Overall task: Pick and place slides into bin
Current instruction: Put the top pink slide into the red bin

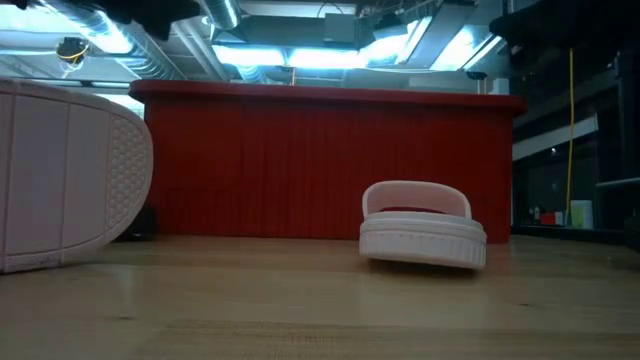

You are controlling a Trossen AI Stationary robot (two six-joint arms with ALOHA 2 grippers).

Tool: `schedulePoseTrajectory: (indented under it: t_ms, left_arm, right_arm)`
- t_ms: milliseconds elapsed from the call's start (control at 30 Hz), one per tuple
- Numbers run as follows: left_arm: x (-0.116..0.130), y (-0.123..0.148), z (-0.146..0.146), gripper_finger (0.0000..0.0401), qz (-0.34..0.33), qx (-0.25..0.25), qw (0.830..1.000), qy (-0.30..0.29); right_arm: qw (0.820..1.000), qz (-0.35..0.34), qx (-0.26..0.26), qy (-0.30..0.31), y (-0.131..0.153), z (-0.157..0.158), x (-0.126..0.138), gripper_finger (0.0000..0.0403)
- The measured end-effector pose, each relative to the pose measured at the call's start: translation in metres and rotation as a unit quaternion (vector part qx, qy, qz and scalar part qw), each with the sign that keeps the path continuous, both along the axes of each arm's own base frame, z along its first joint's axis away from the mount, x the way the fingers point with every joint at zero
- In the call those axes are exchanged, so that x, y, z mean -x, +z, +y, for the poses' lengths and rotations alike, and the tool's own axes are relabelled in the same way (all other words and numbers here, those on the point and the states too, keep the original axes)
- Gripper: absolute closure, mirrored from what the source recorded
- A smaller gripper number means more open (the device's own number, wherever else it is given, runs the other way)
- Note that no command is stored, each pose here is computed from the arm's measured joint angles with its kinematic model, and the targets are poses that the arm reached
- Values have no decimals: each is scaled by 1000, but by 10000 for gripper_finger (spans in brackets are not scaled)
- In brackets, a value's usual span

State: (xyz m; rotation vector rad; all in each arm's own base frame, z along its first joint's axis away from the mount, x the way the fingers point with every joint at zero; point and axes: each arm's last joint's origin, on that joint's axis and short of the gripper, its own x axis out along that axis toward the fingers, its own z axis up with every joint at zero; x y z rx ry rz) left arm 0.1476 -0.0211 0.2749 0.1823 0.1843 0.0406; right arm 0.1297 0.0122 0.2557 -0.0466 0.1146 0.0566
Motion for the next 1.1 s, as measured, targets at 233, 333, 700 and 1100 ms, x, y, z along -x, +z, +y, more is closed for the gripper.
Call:
schedulePoseTrajectory:
  t_ms: [233,333,700,1100]
  left_arm:
    - [-12,-6,-22,399,14,-39,997,-63]
    - [-10,-4,-26,399,3,-43,997,-66]
    - [-9,-2,-24,396,-8,-51,999,-10]
    - [-9,-2,-23,387,-7,-69,997,17]
  right_arm:
    - [997,-4,62,47,-3,14,-16,401]
    - [997,3,57,51,-5,16,-21,401]
    - [996,-50,57,49,0,20,-39,399]
    - [996,-53,56,49,0,20,-40,396]
